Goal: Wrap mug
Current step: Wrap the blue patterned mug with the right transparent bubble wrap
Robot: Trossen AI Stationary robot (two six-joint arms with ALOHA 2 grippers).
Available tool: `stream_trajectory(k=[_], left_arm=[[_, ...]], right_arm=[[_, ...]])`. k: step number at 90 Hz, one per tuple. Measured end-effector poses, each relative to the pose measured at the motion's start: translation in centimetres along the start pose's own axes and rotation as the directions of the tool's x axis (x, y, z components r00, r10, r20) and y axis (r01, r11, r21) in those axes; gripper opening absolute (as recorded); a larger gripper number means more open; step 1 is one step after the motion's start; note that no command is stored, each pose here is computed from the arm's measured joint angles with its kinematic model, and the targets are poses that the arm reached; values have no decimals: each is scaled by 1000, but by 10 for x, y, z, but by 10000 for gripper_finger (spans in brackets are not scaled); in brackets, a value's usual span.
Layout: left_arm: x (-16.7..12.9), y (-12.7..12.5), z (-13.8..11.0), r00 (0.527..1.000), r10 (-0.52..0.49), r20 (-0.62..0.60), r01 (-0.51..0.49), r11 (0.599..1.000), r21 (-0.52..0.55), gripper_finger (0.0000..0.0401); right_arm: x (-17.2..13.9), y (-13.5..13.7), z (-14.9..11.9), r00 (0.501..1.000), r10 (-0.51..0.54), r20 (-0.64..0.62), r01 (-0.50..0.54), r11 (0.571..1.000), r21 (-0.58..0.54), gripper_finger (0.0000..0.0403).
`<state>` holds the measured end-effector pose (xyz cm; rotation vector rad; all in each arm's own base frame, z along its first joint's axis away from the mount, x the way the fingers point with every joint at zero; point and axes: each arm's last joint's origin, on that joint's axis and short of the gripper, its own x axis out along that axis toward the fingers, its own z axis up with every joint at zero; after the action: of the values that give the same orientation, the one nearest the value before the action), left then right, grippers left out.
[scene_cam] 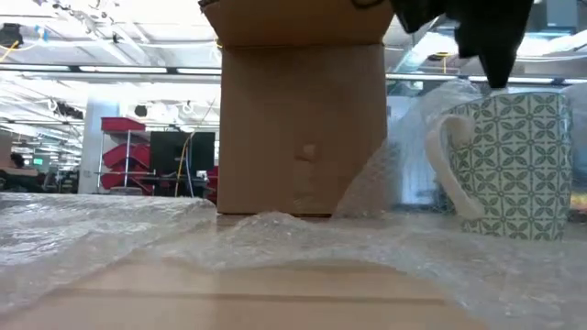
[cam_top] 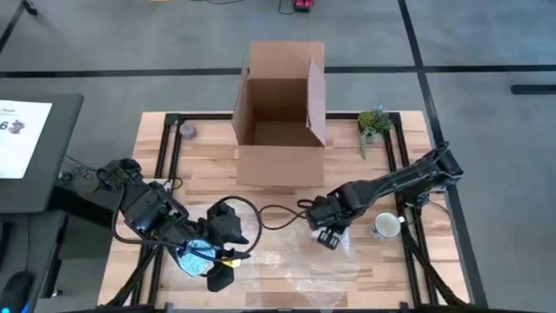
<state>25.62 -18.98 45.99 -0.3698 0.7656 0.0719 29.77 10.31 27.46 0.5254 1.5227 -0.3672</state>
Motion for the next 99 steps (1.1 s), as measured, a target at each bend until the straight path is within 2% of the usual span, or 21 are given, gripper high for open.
stream_trajectory(k=[10, 28, 38, 48, 59, 67, 75, 85, 99], left_arm=[[0, 0, 0, 1000, 0, -1, 0, 1000, 0, 134], [-1, -2, -2, 1000, -6, -3, 6, 1000, 5, 134], [-1, -3, -3, 1000, -9, -4, 9, 1000, 8, 134], [-1, -3, -3, 1000, -9, -4, 9, 1000, 6, 134], [-2, -3, -3, 1000, -9, -4, 9, 1000, 1, 134], [-1, -3, -3, 1000, -9, -4, 9, 1000, 1, 134], [-1, -3, -3, 1000, -9, -4, 9, 1000, -3, 134], [-1, -2, -2, 1000, -5, -2, 5, 1000, -7, 134], [1, 1, 1, 1000, 4, 2, -4, 999, -40, 134]], right_arm=[[3, -5, -3, 998, -46, -32, 47, 999, 17, 73], [30, -17, -4, 994, -85, -64, 87, 996, 34, 188], [52, -20, -3, 997, -63, -52, 66, 996, 55, 216], [69, -20, -1, 1000, -13, -9, 13, 998, 60, 196], [76, -24, 2, 1000, -17, 14, 17, 999, 40, 124], [76, -26, 7, 999, -30, 45, 31, 999, -38, 64], [74, -29, 12, 998, -26, 54, 34, 987, -156, 22], [73, -34, 18, 998, -20, 61, 36, 962, -270, 16], [72, -41, 28, 997, -6, 83, 32, 946, -323, 63]])
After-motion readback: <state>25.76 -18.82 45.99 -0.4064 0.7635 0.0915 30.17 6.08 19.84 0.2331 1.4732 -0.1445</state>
